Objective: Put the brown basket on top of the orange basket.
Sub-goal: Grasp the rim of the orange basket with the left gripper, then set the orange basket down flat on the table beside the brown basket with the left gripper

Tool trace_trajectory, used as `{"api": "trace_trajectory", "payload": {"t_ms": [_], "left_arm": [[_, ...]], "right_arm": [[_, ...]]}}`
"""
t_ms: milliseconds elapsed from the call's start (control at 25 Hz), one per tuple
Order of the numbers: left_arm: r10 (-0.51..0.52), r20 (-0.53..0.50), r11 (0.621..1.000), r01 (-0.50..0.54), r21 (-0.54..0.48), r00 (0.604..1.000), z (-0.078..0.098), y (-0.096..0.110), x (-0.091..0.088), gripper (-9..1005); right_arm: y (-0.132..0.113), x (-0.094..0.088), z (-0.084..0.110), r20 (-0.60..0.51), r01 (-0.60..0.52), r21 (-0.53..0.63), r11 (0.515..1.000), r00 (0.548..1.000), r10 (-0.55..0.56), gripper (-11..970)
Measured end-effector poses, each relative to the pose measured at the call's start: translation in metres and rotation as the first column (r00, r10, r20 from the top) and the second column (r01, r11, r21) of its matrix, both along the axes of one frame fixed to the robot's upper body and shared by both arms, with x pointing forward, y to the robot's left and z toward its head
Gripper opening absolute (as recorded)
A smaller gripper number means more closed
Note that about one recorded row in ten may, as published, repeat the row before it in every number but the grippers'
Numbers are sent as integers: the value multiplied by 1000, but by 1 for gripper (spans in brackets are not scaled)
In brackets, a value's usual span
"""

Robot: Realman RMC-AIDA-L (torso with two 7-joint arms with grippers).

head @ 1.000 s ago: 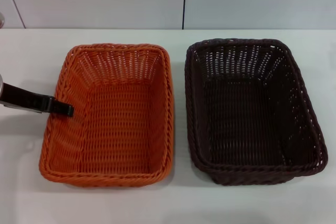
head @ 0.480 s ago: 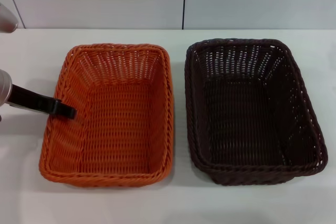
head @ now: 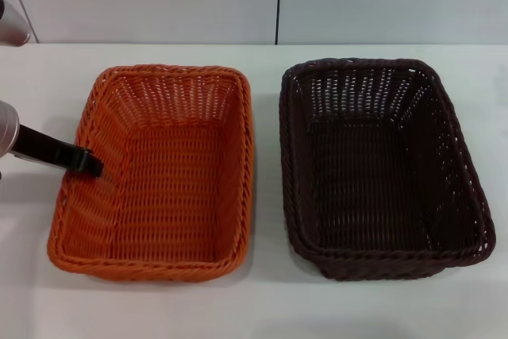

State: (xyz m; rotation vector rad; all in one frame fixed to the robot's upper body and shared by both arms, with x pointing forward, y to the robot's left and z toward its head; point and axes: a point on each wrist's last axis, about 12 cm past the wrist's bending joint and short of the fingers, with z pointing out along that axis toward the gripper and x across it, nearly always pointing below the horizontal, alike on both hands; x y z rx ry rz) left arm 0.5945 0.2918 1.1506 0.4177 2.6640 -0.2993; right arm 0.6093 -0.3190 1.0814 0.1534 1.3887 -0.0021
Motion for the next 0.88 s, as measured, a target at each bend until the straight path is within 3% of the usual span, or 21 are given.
{"api": "trace_trajectory", "payload": {"t_ms": [240,400,600,880], "left_arm": [[-26,18,1000,25,16,1000,13,1,0,216],[-46,22,999,45,23,999,19,0,-1,215],[-56,57,997,53,54,997,38,8,2,209],[-104,109,995,102,25,989,81,40,1,199]], "right_arm": [[0,0,-1,-10,0,2,1000,1000,0,624],[0,1,-3,-23,2,4,1000,1000,-2,624],[-1,-1,-4,-27,5,4,1000,1000,-5,625],[-2,-3,-6,-33,9,5,1000,999,-9,624]]}}
